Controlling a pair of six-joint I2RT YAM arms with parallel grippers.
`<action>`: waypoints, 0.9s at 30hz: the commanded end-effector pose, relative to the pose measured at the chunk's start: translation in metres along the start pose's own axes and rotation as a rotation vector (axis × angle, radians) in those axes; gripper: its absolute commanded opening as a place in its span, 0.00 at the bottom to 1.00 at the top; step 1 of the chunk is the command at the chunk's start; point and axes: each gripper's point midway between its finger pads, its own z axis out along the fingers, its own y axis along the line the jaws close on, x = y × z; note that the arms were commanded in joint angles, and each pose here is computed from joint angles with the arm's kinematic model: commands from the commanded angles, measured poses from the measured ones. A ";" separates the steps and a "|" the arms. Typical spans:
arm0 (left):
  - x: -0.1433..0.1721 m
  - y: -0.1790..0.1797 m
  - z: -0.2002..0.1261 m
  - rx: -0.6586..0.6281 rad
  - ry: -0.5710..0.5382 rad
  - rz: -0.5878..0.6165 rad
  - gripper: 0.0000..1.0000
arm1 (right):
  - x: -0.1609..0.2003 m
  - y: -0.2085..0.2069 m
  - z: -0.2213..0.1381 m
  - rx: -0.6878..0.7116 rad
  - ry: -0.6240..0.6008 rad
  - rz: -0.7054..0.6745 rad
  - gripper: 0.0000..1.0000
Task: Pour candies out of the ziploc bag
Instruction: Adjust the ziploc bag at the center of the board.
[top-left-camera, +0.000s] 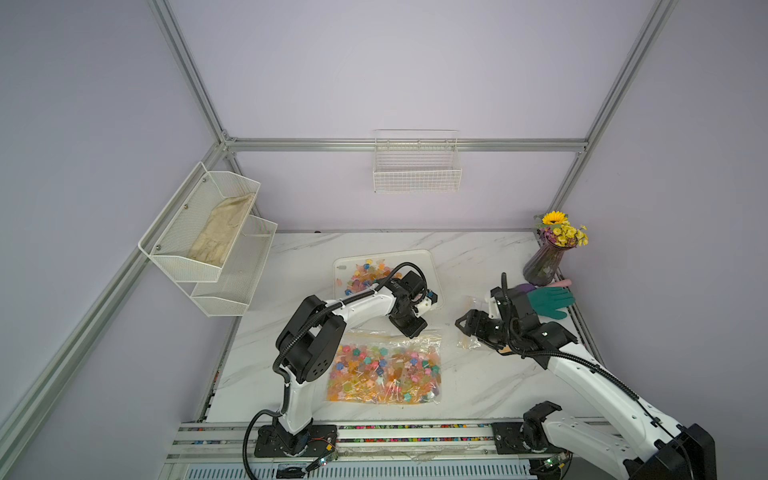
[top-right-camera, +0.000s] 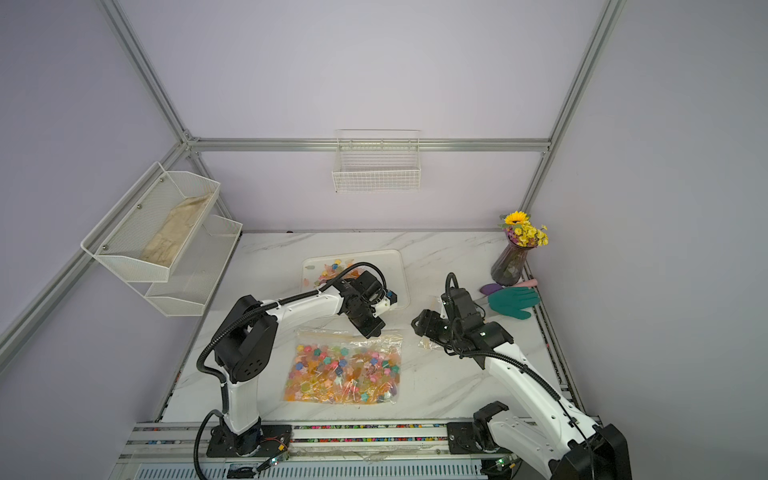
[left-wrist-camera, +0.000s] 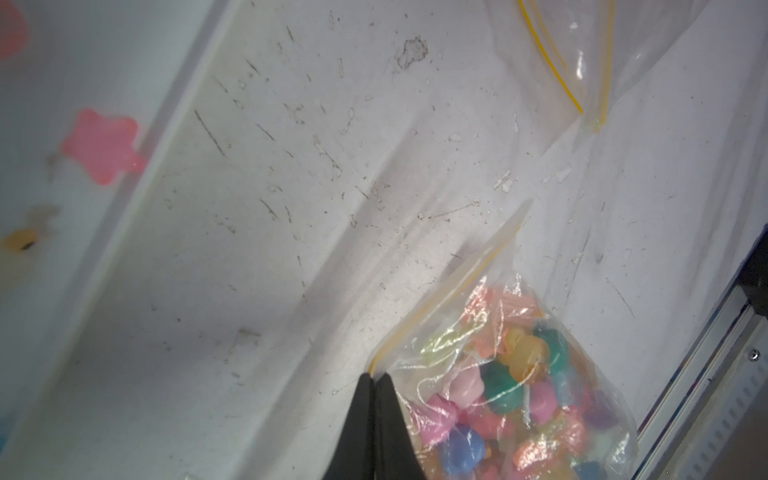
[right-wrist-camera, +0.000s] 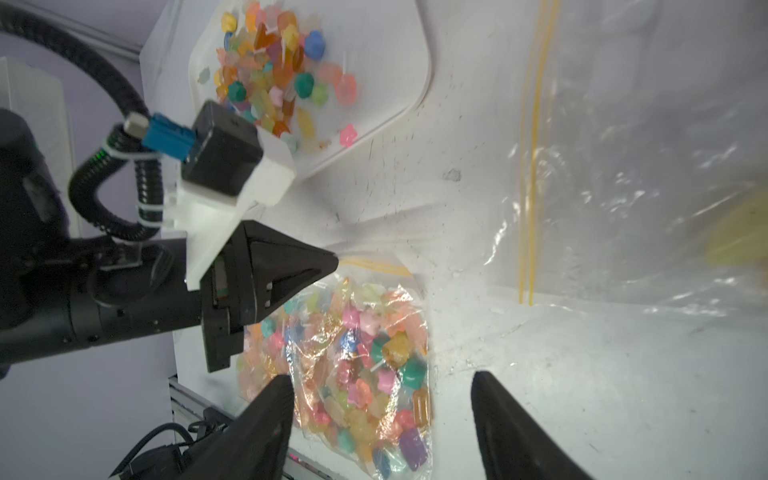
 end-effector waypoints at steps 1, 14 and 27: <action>-0.007 -0.005 -0.016 0.017 -0.084 -0.044 0.00 | 0.030 0.008 0.011 -0.006 0.063 0.020 0.71; 0.004 0.013 -0.016 -0.030 -0.098 -0.101 0.00 | 0.153 0.058 0.030 -0.093 0.322 -0.180 0.67; 0.008 0.021 -0.028 -0.053 -0.122 -0.104 0.00 | 0.187 0.041 0.056 -0.008 0.393 -0.190 0.72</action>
